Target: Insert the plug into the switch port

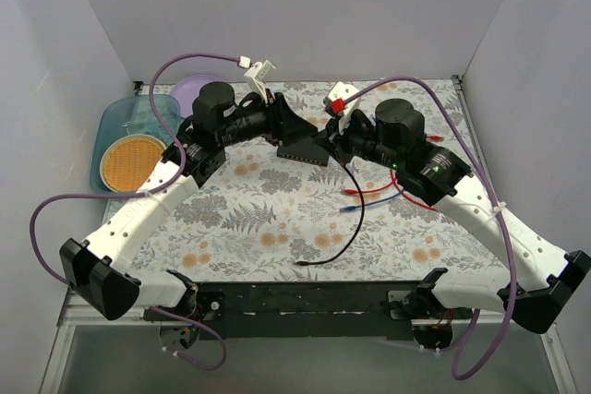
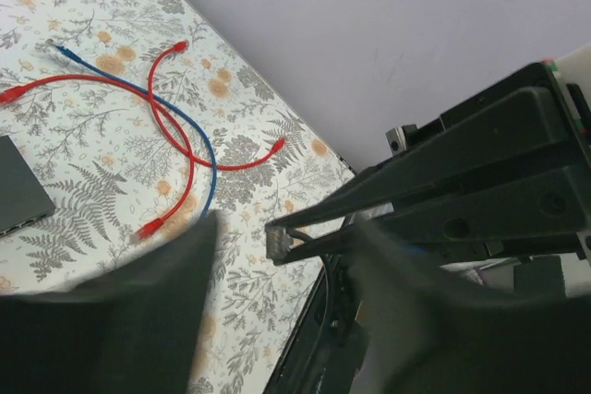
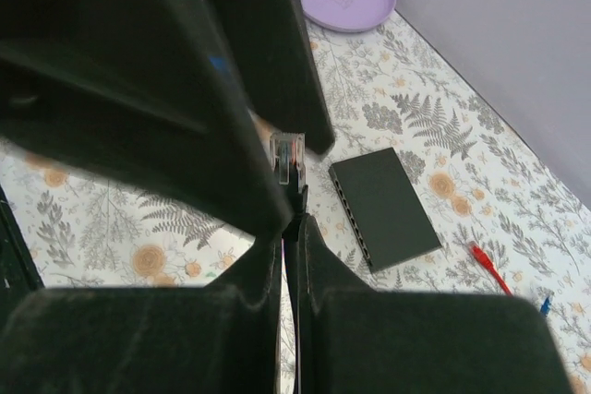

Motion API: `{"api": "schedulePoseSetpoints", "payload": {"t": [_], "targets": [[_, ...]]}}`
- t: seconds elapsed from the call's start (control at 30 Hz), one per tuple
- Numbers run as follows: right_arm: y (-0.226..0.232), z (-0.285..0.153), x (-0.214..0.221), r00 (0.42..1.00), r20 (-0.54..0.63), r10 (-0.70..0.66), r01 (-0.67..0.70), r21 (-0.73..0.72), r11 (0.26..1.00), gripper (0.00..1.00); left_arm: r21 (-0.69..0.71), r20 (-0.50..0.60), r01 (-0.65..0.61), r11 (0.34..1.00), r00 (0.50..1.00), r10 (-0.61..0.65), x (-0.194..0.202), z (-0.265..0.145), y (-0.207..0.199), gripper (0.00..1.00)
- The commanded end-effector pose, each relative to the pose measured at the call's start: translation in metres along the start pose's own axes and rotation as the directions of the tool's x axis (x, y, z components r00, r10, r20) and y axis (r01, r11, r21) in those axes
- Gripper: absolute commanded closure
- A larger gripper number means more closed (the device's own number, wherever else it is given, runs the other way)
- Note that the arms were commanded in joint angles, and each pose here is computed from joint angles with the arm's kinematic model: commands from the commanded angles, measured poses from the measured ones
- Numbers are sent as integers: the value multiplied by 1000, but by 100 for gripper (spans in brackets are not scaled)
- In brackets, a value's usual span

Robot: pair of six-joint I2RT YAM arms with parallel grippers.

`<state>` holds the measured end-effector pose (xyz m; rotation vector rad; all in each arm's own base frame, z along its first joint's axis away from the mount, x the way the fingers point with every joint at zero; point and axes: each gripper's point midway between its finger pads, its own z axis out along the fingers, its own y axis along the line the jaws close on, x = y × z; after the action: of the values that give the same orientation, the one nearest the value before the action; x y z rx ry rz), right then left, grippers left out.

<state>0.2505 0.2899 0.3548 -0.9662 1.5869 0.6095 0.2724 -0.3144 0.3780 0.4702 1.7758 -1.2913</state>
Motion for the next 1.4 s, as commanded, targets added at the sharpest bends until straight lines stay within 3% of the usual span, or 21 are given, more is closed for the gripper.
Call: {"api": "schedulePoseSetpoints", "payload": {"t": [0.0, 0.17, 0.27, 0.37, 0.57, 0.7, 0.73, 0.83, 0.87, 0.93, 1.0, 1.07, 1.13, 1.17, 1.23, 1.27, 1.37], "targets": [[-12, 1, -6, 999, 32, 3, -5, 59, 998, 99, 5, 33, -39, 999, 999, 39, -15, -7, -12, 5], [-26, 5, 17, 999, -13, 45, -43, 127, 991, 99, -244, 122, -47, 969, 989, 79, -27, -12, 35, 2], [-35, 10, 42, 994, -50, 100, -91, 154, 984, 99, -413, 131, -58, 909, 984, 123, -28, -17, 74, 2], [-52, 12, 60, 986, -45, 159, -148, 191, 970, 99, -478, 111, -76, 875, 983, 146, -18, -15, 107, 2], [-61, 25, 103, 971, -87, 222, -202, 198, 959, 99, -453, 54, -124, 883, 985, 166, 4, 9, 169, 2], [-67, 38, 120, 967, -98, 237, -213, 208, 955, 99, -438, 87, -118, 891, 981, 173, -1, 27, 207, 2], [-67, 42, 130, 963, -115, 244, -217, 208, 954, 99, -443, 42, -114, 890, 988, 147, 15, 38, 229, 2], [-69, 50, 148, 948, -132, 290, -258, 216, 942, 99, -406, -3, -132, 904, 990, 143, 9, 62, 246, 2], [-69, 51, 155, 943, -145, 299, -264, 219, 939, 99, -421, -48, -119, 899, 993, 109, 29, 73, 271, 2], [-73, 59, 157, 942, -121, 313, -282, 220, 934, 99, -424, -52, -125, 897, 992, 114, 19, 86, 282, 2], [-73, 62, 164, 935, -129, 330, -298, 219, 929, 99, -436, -89, -110, 893, 993, 79, 37, 97, 308, 2], [-73, 67, 171, 931, -142, 336, -304, 208, 930, 99, -429, -79, -115, 896, 993, 89, 29, 109, 316, 2], [-73, 69, 176, 927, -155, 342, -308, 208, 928, 99, -448, -127, -95, 889, 991, 42, 51, 118, 341, 2], [-74, 69, 178, 927, -157, 341, -306, 212, 928, 99, -435, -114, -106, 894, 992, 62, 38, 127, 340, 2], [-76, 67, 178, 926, -155, 343, -307, 216, 927, 99, -441, -157, -89, 893, 987, 21, 59, 135, 360, 2], [-77, 66, 178, 926, -155, 345, -308, 217, 926, 99, -425, -146, -91, 900, 989, 31, 47, 144, 359, 3], [-81, 60, 177, 925, -152, 348, -310, 230, 923, 99, -403, -219, -40, 914, 974, -54, 76, 152, 369, 8]]}}
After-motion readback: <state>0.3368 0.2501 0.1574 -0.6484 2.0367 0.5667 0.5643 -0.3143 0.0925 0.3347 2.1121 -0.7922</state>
